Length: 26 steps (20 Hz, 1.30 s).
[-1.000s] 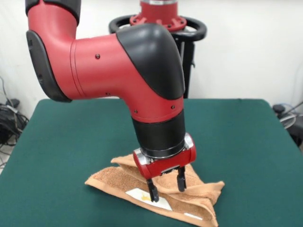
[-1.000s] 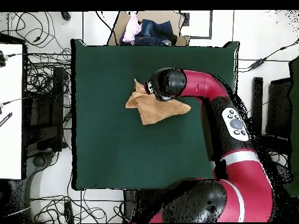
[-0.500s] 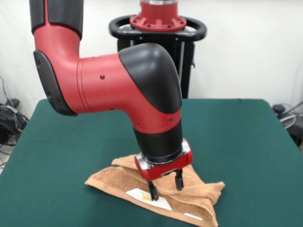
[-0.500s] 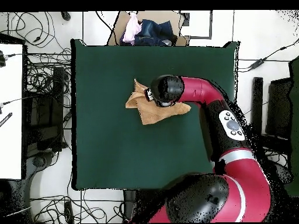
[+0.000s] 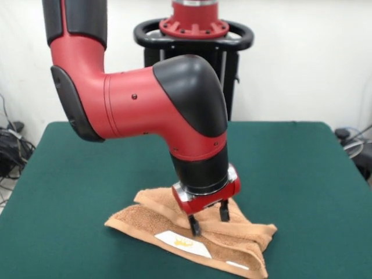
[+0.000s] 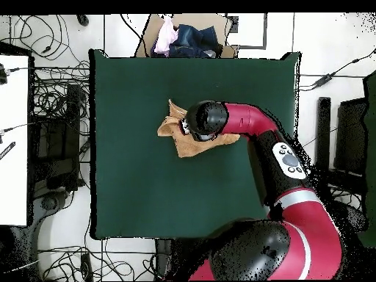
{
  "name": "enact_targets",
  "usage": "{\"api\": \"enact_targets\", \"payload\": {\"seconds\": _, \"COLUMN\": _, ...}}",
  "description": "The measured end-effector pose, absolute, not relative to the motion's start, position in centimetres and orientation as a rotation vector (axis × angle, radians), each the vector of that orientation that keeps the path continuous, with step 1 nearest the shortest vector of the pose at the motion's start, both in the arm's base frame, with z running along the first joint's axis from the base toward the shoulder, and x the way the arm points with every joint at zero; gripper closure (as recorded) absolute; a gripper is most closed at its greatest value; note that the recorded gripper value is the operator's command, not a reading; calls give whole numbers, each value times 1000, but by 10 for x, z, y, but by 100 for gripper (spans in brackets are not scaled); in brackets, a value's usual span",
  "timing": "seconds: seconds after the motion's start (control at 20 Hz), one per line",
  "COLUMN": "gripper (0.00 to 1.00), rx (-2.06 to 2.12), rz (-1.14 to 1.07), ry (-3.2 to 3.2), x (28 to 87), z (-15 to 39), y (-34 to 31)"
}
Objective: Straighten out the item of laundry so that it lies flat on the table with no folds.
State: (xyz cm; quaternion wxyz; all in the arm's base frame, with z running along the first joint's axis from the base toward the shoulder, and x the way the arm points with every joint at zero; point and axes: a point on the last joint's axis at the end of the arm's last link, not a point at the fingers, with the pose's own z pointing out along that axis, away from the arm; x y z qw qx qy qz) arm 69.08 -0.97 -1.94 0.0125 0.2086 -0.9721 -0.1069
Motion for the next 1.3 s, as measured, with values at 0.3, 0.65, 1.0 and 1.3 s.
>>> {"api": "enact_targets", "payload": {"seconds": 0.3, "gripper": 0, "rx": 659, "rz": -347, "ry": -3025, "x": 681, "z": -22, "y": -5}}
{"api": "enact_targets", "payload": {"seconds": 0.65, "gripper": 0, "rx": 637, "rz": -354, "ry": -3068, "x": 681, "z": -32, "y": -10}}
{"api": "enact_targets", "payload": {"seconds": 1.0, "gripper": 100, "rx": 604, "rz": -364, "ry": -3096, "x": 681, "z": -39, "y": -20}}
{"api": "enact_targets", "payload": {"seconds": 1.3, "gripper": 100, "rx": 591, "rz": -376, "ry": -3106, "x": 682, "z": -39, "y": -23}}
